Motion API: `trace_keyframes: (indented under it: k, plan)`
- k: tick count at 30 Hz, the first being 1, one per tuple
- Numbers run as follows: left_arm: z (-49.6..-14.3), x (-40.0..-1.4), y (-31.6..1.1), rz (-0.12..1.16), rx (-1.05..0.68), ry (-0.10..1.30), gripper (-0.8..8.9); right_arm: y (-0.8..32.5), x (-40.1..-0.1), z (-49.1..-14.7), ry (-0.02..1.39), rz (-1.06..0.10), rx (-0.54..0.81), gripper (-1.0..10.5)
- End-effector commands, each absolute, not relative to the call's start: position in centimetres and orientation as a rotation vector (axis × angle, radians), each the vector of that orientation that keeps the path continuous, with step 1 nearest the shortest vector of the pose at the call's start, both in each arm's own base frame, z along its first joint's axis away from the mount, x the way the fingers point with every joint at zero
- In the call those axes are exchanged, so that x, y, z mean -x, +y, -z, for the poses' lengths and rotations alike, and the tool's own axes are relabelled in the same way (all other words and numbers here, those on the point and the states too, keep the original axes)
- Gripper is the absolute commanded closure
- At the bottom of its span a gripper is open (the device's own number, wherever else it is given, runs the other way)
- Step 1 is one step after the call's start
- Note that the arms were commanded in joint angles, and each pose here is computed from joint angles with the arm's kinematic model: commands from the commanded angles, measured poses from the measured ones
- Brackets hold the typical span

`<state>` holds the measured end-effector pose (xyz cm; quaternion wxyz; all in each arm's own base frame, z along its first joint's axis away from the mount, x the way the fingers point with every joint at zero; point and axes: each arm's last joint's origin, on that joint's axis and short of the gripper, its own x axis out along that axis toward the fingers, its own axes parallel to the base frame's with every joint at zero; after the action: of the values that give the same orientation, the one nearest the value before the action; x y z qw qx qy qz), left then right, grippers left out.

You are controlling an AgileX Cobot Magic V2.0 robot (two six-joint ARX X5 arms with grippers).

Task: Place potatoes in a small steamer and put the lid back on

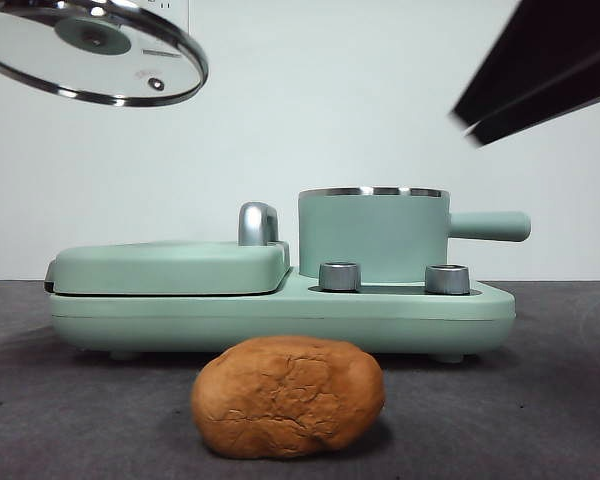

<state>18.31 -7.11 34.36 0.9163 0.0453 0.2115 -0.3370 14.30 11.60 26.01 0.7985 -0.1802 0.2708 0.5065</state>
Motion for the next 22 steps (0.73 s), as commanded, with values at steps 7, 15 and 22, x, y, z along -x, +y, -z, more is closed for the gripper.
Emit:
trace_keyframes:
  k: [7, 15, 22]
  plan:
    - [-35.3, -18.2, -7.1, 0.691, -0.075, 0.381, 8.04, 16.7, -15.8, -22.9, 0.605, -1.247, 0.507, 5.8]
    - [-35.3, -18.2, -7.1, 0.690, -0.075, 0.383, 8.04, 19.6, -17.0, -20.0, 0.618, -1.300, 0.541, 5.8]
    - [-35.3, -18.2, -7.1, 0.688, -0.077, 0.383, 8.04, 20.7, -17.9, -17.2, 0.696, -1.305, 0.554, 5.8]
